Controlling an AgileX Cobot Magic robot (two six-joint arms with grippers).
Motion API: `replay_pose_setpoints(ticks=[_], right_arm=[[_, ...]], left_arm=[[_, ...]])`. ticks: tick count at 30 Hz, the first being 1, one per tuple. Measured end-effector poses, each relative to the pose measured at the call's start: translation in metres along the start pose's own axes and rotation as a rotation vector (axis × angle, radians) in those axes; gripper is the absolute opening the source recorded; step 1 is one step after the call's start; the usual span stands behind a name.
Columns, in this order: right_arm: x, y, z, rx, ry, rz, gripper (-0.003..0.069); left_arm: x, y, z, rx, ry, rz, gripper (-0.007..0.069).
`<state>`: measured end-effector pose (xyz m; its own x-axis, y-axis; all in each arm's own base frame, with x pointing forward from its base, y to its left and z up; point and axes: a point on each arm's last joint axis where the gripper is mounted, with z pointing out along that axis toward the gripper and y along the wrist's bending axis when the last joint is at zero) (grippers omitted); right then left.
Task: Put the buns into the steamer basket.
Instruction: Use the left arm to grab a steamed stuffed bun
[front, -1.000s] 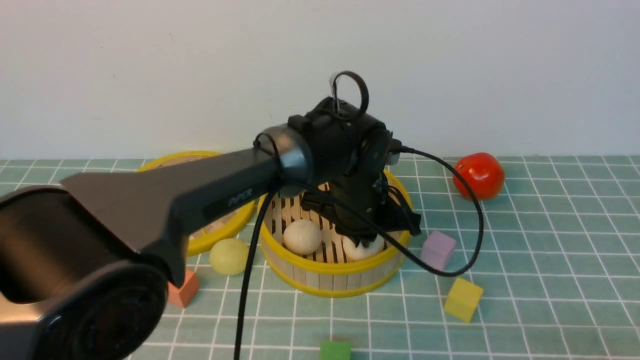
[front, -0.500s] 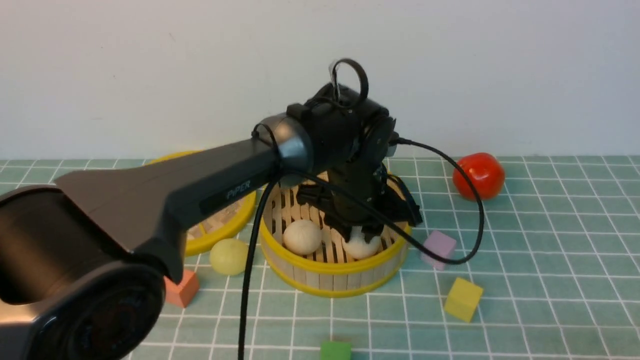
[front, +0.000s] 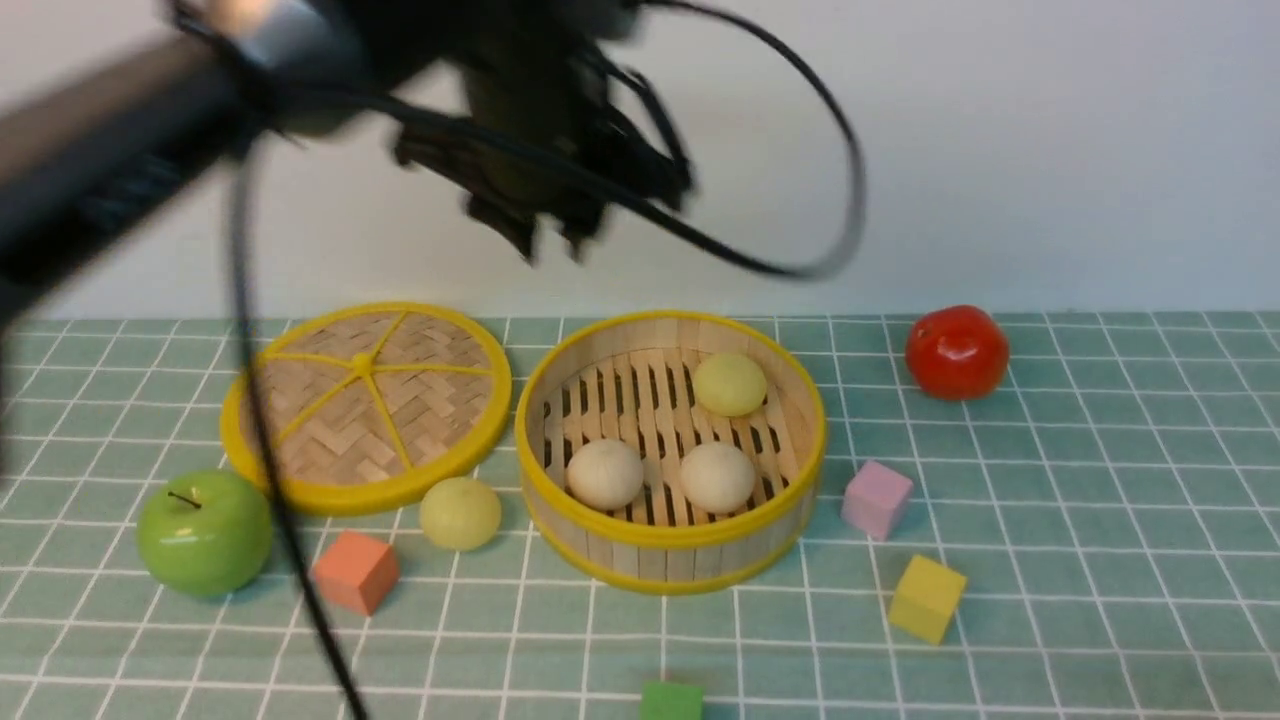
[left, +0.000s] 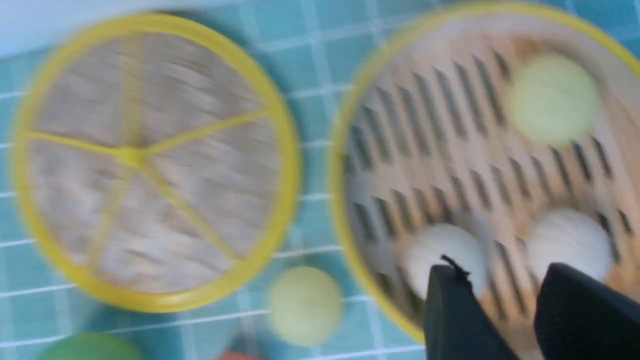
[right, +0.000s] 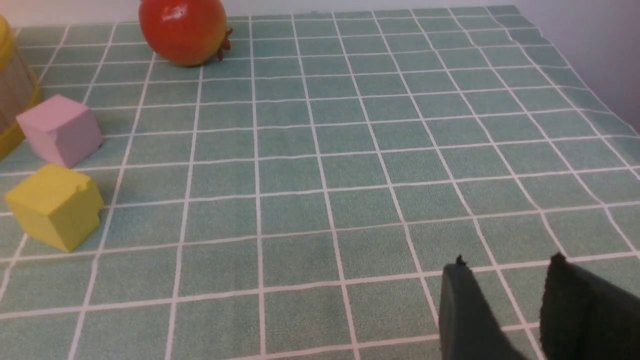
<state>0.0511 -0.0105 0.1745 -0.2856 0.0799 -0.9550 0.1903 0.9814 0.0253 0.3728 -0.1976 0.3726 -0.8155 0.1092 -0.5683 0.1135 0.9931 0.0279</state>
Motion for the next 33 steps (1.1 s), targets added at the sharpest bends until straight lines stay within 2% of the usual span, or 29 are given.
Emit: replay_pose_setpoints(ticks=[1, 3, 4, 5, 6, 8, 13, 25, 33], right_arm=[[0.000, 0.000, 0.000, 0.000, 0.000, 0.000, 0.0238], [0.000, 0.000, 0.000, 0.000, 0.000, 0.000, 0.0238], [0.000, 0.000, 0.000, 0.000, 0.000, 0.000, 0.0238], [0.000, 0.000, 0.000, 0.000, 0.000, 0.000, 0.0238], [0.000, 0.000, 0.000, 0.000, 0.000, 0.000, 0.0238], [0.000, 0.000, 0.000, 0.000, 0.000, 0.000, 0.0238], [0.000, 0.000, 0.000, 0.000, 0.000, 0.000, 0.0238], [0.000, 0.000, 0.000, 0.000, 0.000, 0.000, 0.0238], [0.000, 0.000, 0.000, 0.000, 0.000, 0.000, 0.0238]], left_arm=[[-0.003, 0.028, -0.007, -0.027, -0.005, -0.056, 0.0169], [0.000, 0.055, -0.004, -0.051, 0.027, -0.110, 0.0125], [0.000, 0.060, -0.002, -0.053, 0.033, -0.123, 0.0116], [0.010, 0.077, 0.009, -0.061, 0.098, -0.167, 0.0086], [0.010, 0.079, 0.009, -0.059, 0.098, -0.173, 0.0078], [0.032, 0.090, 0.041, -0.055, 0.211, -0.212, 0.0052], [0.062, 0.082, 0.090, -0.035, 0.298, -0.207, 0.0073], [0.079, 0.063, 0.151, 0.047, 0.370, -0.207, 0.0258], [0.083, 0.060, 0.168, 0.058, 0.369, -0.212, 0.0269]])
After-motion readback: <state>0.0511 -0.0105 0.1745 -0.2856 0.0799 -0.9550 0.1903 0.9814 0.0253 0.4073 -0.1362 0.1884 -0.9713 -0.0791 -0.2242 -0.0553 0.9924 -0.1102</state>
